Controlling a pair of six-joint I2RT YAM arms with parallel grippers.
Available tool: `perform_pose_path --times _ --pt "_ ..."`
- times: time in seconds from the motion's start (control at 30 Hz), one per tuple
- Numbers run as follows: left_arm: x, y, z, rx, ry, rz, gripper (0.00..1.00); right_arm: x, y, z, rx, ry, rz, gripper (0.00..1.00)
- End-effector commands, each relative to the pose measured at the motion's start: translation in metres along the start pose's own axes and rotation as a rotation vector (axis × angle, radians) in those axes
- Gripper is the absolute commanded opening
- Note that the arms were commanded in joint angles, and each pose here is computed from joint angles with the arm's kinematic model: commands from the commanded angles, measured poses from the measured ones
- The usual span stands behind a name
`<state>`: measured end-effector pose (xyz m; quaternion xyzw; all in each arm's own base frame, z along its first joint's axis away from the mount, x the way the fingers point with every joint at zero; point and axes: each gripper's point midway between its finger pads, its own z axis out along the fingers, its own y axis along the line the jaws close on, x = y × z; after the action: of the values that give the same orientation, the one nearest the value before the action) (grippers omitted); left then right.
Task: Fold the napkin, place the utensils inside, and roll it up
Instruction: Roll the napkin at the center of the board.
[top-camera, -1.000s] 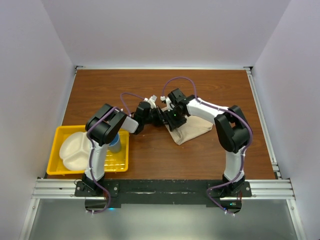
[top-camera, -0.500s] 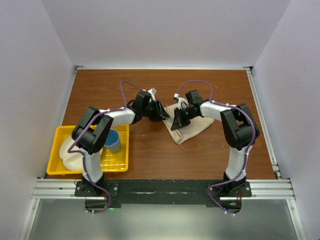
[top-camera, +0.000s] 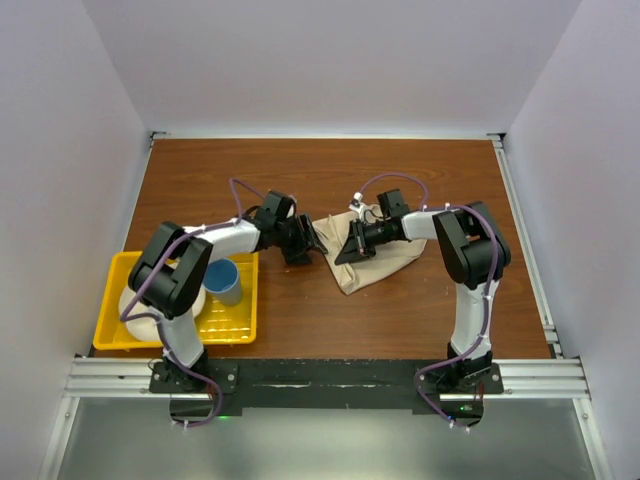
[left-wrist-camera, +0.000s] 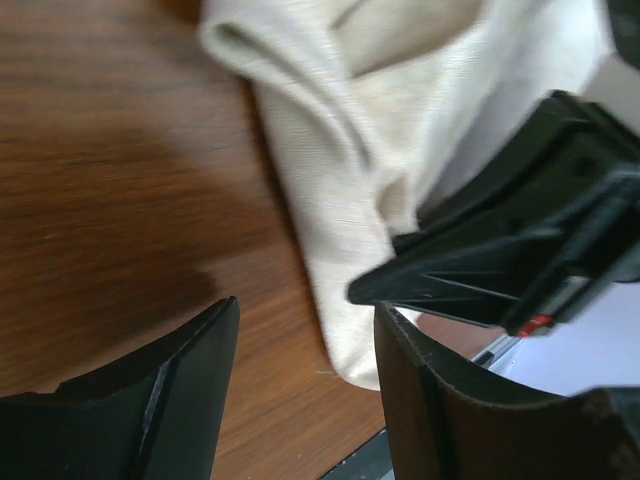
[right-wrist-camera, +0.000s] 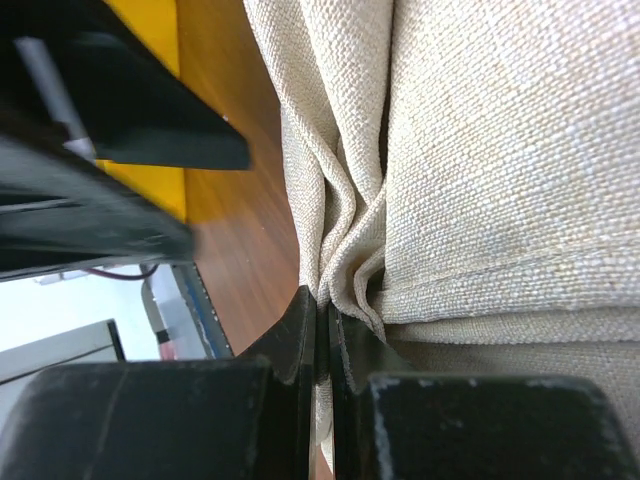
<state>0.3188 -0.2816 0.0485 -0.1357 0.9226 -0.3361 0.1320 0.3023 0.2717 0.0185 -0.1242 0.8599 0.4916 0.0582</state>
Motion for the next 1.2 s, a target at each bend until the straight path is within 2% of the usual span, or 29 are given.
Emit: perform_pose_path --times 0.0,0.2,0.47,0.63,0.77,0.9,1.07,1.17 --pt "-0.002 0.004 0.018 0.013 0.001 -0.069 0.61 0.015 -0.022 0.006 0.041 0.02 0.051 0.0" --pt "-0.009 -0.002 0.039 0.057 -0.024 -0.152 0.62 0.016 -0.022 0.004 0.029 0.027 0.046 0.0" --pt "0.001 0.021 0.053 0.03 -0.058 -0.321 0.59 0.012 -0.023 0.004 0.015 0.022 0.044 0.0" --pt "0.018 0.048 0.066 -0.089 -0.026 -0.32 0.55 0.009 -0.023 0.004 0.004 0.026 0.046 0.0" --pt "0.028 0.069 0.052 -0.218 -0.044 -0.298 0.54 0.006 -0.021 0.002 -0.003 0.023 0.046 0.0" --pt "0.023 0.061 0.053 -0.226 -0.063 -0.236 0.56 0.008 -0.024 0.004 -0.003 0.027 0.048 0.0" --pt "0.032 0.071 0.042 -0.318 -0.042 -0.221 0.56 0.008 -0.024 0.003 0.004 0.033 0.042 0.0" --pt "0.026 0.068 0.037 -0.298 -0.077 -0.208 0.56 0.009 -0.025 0.003 0.006 0.033 0.044 0.0"
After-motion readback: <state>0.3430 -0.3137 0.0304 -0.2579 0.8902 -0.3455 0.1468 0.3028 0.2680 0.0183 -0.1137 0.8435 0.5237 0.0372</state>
